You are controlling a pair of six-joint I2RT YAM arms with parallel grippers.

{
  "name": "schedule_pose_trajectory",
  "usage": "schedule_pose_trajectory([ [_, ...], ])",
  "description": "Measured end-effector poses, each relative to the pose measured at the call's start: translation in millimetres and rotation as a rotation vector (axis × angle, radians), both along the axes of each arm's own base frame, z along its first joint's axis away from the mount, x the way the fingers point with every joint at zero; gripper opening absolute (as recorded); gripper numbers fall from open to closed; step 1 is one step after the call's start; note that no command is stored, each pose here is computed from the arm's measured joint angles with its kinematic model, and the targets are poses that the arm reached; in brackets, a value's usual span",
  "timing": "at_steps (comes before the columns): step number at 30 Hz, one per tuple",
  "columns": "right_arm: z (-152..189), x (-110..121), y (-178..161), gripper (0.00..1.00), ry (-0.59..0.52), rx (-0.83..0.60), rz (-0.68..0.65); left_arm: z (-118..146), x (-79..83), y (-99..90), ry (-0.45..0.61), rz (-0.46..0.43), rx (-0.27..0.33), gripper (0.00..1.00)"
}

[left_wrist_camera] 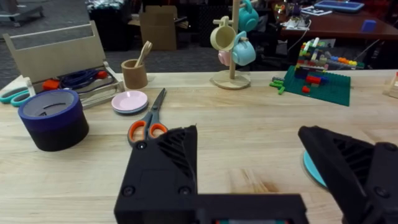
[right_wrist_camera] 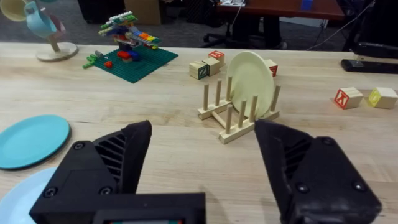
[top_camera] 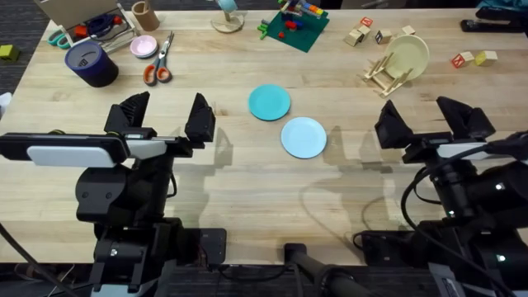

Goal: Pick up the plates from the table one by one and place each into a slot on the dish rack.

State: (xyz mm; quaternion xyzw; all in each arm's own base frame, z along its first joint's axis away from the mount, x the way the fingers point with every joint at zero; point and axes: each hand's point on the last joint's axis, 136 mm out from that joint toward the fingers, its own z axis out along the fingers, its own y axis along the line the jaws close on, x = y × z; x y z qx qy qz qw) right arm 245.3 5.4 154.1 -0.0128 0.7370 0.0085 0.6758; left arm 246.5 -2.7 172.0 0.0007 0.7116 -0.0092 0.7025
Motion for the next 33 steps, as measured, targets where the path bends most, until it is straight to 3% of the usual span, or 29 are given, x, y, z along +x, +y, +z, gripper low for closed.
schedule_pose_trajectory([
  [12,3,0,0,0.996,-0.014,0.0,0.001,11,-0.1,-0.7,-0.046,-0.004,0.0,0.993],
  [18,16,0,0,0.996,-0.051,0.001,0.001,16,-1.1,-0.8,-0.051,-0.005,-0.033,0.994],
  [24,64,-7,0,0.996,-0.092,0.001,0.001,56,-10.2,-0.8,-0.058,-0.005,-0.051,0.993],
  [29,101,-8,0,0.996,-0.044,0.001,0.001,87,-13.3,-0.7,0.02,-0.003,-0.056,0.993],
  [33,109,1,1,0.996,0.078,0.001,0.004,92,-7.6,-0.8,0.174,0.001,-0.056,0.993],
])
